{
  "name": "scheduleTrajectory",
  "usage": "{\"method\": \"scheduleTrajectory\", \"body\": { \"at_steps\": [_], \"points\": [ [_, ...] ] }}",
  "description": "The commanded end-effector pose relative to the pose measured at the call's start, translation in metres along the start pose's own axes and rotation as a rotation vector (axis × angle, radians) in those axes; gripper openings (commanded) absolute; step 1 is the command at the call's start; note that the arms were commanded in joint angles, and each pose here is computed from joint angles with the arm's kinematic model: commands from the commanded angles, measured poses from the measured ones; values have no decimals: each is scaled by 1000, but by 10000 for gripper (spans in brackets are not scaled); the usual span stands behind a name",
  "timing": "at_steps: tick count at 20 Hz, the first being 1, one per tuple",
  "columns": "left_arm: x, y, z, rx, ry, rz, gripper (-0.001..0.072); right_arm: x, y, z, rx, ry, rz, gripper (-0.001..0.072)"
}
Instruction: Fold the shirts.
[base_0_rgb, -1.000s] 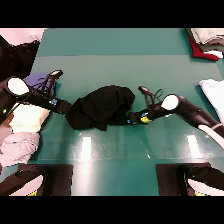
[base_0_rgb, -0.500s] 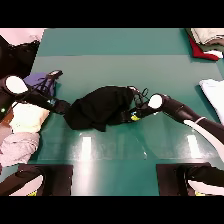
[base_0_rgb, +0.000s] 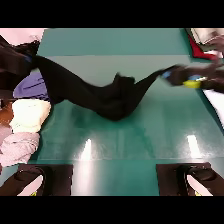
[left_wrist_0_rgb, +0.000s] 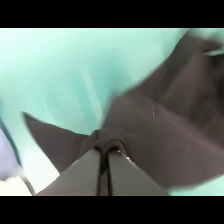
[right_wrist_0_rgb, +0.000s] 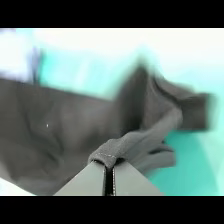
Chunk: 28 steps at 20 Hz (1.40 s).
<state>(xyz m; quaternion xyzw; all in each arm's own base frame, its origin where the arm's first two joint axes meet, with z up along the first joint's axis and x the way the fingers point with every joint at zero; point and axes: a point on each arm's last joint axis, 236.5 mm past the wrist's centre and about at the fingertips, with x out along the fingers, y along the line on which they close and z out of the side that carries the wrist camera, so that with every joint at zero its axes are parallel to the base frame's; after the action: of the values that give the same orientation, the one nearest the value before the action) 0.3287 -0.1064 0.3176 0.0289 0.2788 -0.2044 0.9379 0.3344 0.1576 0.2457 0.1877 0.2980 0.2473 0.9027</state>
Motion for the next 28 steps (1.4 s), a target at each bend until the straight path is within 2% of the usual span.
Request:
{"method": "scheduleTrajectory", "body": {
  "at_steps": [1, 5, 8, 11, 13, 17, 21, 24, 26, 28],
  "points": [
    [-73, -12, 51, 58, -195, 33, 28, -103, 10, 59, -62, -248, -85, 13],
    [-118, -24, 74, 92, -292, 36, 28, -195, 19, 91, -118, -457, -255, 13],
    [-163, -33, 100, 124, -425, 51, 28, -258, 23, 113, -153, -630, -445, 13],
    [-185, -37, 114, 138, -500, 63, 28, -290, 16, 124, -146, -678, -614, 13],
    [-171, -31, 107, 130, -460, 70, 28, -290, 5, 133, -111, -648, -627, 13],
    [-84, 6, 56, 78, -212, 123, 28, -230, -32, 135, 41, -405, -434, 13],
    [33, 30, -44, -19, 139, 89, 28, -126, -90, 110, 178, -91, -278, 14],
    [104, 43, -113, -72, 308, 77, 28, -33, -137, 83, 164, 60, -323, 14],
    [139, 49, -136, -102, 344, 71, 28, 25, -164, 73, 100, 87, -379, 15],
    [160, 52, -154, -126, 396, 63, 28, 78, -172, 66, 85, 81, -357, 15]
  ]
}}
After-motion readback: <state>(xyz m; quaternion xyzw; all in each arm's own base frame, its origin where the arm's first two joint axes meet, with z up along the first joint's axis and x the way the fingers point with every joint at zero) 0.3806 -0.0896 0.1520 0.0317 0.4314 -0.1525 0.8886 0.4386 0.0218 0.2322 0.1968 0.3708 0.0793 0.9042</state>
